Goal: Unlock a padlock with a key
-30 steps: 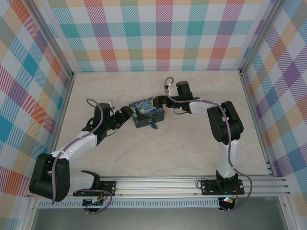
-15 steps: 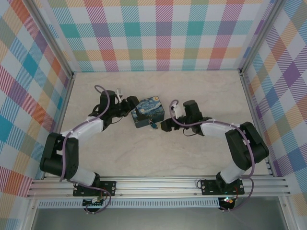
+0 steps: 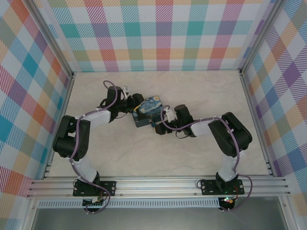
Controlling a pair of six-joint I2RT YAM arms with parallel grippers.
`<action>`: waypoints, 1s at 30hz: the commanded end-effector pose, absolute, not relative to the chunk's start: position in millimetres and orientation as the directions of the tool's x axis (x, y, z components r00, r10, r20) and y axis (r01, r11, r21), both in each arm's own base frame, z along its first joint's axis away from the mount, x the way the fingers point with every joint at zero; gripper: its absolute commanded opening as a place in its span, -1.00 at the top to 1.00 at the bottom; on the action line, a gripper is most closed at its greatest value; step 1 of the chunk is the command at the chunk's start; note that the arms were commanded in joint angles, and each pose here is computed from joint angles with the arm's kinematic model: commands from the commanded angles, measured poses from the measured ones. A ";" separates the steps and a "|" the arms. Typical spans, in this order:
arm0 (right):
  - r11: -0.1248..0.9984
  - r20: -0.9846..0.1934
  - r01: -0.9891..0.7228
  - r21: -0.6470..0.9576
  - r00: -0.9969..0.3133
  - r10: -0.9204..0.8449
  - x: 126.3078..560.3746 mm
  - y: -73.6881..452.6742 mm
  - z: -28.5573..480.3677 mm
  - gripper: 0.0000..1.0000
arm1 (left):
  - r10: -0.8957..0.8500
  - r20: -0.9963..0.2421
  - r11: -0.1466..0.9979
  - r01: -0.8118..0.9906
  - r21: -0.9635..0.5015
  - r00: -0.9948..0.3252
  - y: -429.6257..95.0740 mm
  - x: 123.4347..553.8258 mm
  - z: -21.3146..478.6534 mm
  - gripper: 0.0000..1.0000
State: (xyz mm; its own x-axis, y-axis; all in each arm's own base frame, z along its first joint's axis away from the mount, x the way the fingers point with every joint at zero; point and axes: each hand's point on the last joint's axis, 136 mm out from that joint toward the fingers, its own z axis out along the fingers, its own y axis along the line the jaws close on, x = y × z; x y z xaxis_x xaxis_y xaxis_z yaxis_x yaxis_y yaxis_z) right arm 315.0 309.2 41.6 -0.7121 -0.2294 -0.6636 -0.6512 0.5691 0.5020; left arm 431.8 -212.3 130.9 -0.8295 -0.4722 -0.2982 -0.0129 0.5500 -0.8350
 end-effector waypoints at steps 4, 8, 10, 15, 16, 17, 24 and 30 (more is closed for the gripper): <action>0.546 -0.687 -0.670 0.503 -0.693 -0.218 321.9 321.1 37.4 -0.30 | -0.445 -0.297 0.568 -0.010 -0.823 -0.845 -216.0 433.1 114.8 -0.23; 0.552 -0.685 -0.665 0.503 -0.696 -0.215 323.4 321.2 33.4 -0.20 | -0.445 -0.285 0.569 -0.022 -0.822 -0.849 -215.6 432.0 109.8 -0.22; 0.545 -0.684 -0.669 0.505 -0.695 -0.220 322.9 323.7 32.5 -0.16 | -0.447 -0.286 0.570 -0.023 -0.821 -0.848 -215.0 431.5 109.5 -0.22; 0.546 -0.686 -0.676 0.496 -0.690 -0.231 320.7 327.9 27.8 -0.06 | -0.451 -0.287 0.571 -0.026 -0.820 -0.845 -214.1 430.4 109.8 -0.22; 0.548 -0.686 -0.675 0.494 -0.690 -0.232 320.1 327.9 26.4 -0.03 | -0.451 -0.284 0.571 -0.029 -0.820 -0.846 -214.2 429.9 108.9 -0.22; 0.550 -0.687 -0.676 0.489 -0.688 -0.235 320.0 328.3 25.7 0.00 | -0.452 -0.284 0.571 -0.030 -0.821 -0.846 -214.3 430.1 109.2 -0.22; 0.552 -0.690 -0.682 0.480 -0.682 -0.242 317.9 332.7 22.1 0.26 | -0.454 -0.286 0.576 -0.034 -0.816 -0.844 -213.0 429.8 109.1 -0.22; 0.559 -0.698 -0.681 0.473 -0.677 -0.234 317.9 332.4 23.6 0.51 | -0.459 -0.291 0.592 -0.045 -0.805 -0.840 -208.9 426.2 104.7 -0.21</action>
